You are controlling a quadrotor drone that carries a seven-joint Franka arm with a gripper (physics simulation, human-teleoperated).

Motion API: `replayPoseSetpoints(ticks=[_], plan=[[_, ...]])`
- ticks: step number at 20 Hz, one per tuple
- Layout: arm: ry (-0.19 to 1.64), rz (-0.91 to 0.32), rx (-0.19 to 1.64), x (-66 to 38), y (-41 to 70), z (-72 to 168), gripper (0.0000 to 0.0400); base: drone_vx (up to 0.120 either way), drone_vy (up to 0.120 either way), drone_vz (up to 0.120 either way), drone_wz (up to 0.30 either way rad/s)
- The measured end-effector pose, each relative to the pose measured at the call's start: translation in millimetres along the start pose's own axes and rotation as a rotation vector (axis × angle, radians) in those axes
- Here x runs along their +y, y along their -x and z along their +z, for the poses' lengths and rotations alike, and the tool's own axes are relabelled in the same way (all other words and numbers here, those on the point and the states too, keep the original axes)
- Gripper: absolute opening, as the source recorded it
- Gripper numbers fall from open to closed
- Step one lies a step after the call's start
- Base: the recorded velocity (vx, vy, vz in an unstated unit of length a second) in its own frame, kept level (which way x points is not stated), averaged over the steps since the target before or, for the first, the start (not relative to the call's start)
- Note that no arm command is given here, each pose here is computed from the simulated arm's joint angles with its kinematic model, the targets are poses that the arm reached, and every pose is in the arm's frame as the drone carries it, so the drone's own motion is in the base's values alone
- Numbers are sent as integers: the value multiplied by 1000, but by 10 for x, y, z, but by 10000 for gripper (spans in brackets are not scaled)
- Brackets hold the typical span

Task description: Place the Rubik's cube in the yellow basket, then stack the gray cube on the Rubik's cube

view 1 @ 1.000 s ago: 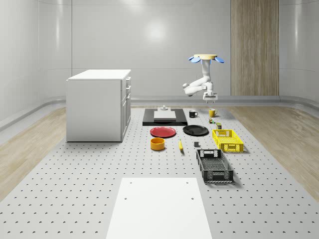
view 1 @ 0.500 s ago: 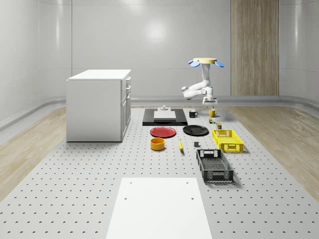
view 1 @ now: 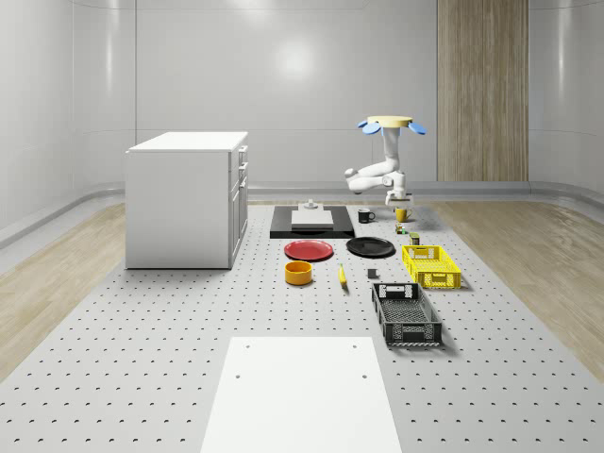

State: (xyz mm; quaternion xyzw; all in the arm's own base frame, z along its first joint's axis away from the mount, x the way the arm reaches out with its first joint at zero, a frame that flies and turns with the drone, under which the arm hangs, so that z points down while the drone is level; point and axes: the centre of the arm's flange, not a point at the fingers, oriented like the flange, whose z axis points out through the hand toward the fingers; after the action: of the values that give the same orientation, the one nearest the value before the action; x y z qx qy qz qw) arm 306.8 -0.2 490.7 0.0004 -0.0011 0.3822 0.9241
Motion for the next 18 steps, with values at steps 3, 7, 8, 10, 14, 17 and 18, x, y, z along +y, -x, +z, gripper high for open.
replayPoseSetpoints(ticks=[3,7,8,10,14,17,18], plan=[[0,0,0,0,0,0,400,0,0,-120,0],[0,0,0,0,0,0,400,0,0,-120,0],[0,0,0,0,0,0,400,0,0,-120,0],[0,0,0,0,0,0,400,0,0,-120,0],[0,0,0,0,0,40,400,0,0,-80,0],[0,0,0,0,0,138,400,0,0,0,0],[0,0,0,-2,-3,173,400,0,0,0,0]])
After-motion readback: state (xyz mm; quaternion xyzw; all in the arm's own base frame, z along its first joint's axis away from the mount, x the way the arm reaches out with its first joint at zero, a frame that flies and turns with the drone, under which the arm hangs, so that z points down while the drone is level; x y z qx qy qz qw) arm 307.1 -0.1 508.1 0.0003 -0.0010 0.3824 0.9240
